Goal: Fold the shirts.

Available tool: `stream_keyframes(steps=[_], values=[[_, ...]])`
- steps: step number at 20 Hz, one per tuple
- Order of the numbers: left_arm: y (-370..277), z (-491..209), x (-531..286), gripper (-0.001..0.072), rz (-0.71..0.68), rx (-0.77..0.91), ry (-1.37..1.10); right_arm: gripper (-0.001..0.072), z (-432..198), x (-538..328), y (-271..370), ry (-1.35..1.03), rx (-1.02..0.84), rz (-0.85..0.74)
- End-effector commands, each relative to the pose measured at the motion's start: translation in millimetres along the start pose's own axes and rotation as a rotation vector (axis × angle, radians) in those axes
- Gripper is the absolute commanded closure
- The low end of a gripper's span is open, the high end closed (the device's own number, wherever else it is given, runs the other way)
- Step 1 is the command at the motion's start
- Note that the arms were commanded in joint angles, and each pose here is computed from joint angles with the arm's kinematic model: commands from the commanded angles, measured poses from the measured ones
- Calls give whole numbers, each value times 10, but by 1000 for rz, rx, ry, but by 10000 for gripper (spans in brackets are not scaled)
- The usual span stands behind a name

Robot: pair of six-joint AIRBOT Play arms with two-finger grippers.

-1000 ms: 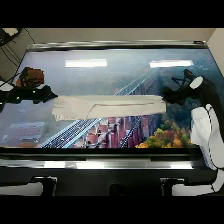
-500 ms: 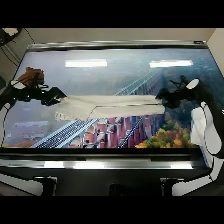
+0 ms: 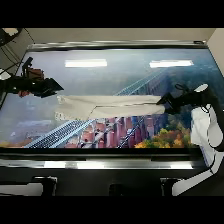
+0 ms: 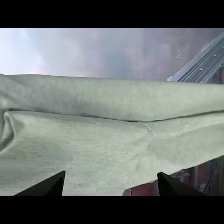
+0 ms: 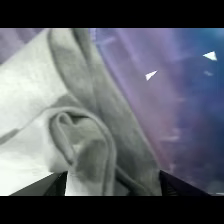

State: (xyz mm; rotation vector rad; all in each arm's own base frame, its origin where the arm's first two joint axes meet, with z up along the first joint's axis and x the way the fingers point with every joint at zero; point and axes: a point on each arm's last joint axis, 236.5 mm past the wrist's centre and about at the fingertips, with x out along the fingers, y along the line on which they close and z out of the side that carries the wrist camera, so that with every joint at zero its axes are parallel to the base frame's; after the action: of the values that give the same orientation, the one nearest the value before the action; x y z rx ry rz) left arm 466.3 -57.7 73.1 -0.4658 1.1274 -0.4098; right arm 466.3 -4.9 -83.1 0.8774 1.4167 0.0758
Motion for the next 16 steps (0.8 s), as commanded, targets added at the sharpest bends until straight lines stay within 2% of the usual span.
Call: stream_keyframes(steps=[1, 2, 3, 4, 5, 6, 7, 8, 9, 11, 16], values=[[-373, -44, -222, 38, -18, 101, -22, 39, -1, 273, 177, 11, 20, 60], [-447, -55, -243, 38, -22, 117, -25, 103, 31, 321, 217, -8, 11, 57], [-519, -75, -235, 38, -28, 132, -22, 262, 57, 356, 268, -27, 1, 57], [-587, -102, -201, 39, -35, 145, -13, 508, 53, 372, 329, -31, -3, 67], [-658, -140, -138, 45, -43, 158, 1, 653, 49, 347, 399, -32, 0, 91], [-725, -199, -61, 206, -52, 171, 23, 659, 32, 284, 506, -35, -30, 123], [-795, -287, 46, 500, -63, 186, 54, 659, 9, 174, 626, -46, -80, 147], [-859, -390, 166, 603, -74, 209, 86, 660, -29, 26, 737, -60, -129, 157], [-930, -501, 327, 604, -84, 229, 118, 660, -86, -138, 855, -72, -177, 167], [-1099, -671, 702, 668, -109, 222, 144, 660, -282, -527, 1111, -92, -278, 185], [-1814, -984, 1546, 668, -307, 62, 175, 660, -993, -1339, 1611, -173, -535, 103]])
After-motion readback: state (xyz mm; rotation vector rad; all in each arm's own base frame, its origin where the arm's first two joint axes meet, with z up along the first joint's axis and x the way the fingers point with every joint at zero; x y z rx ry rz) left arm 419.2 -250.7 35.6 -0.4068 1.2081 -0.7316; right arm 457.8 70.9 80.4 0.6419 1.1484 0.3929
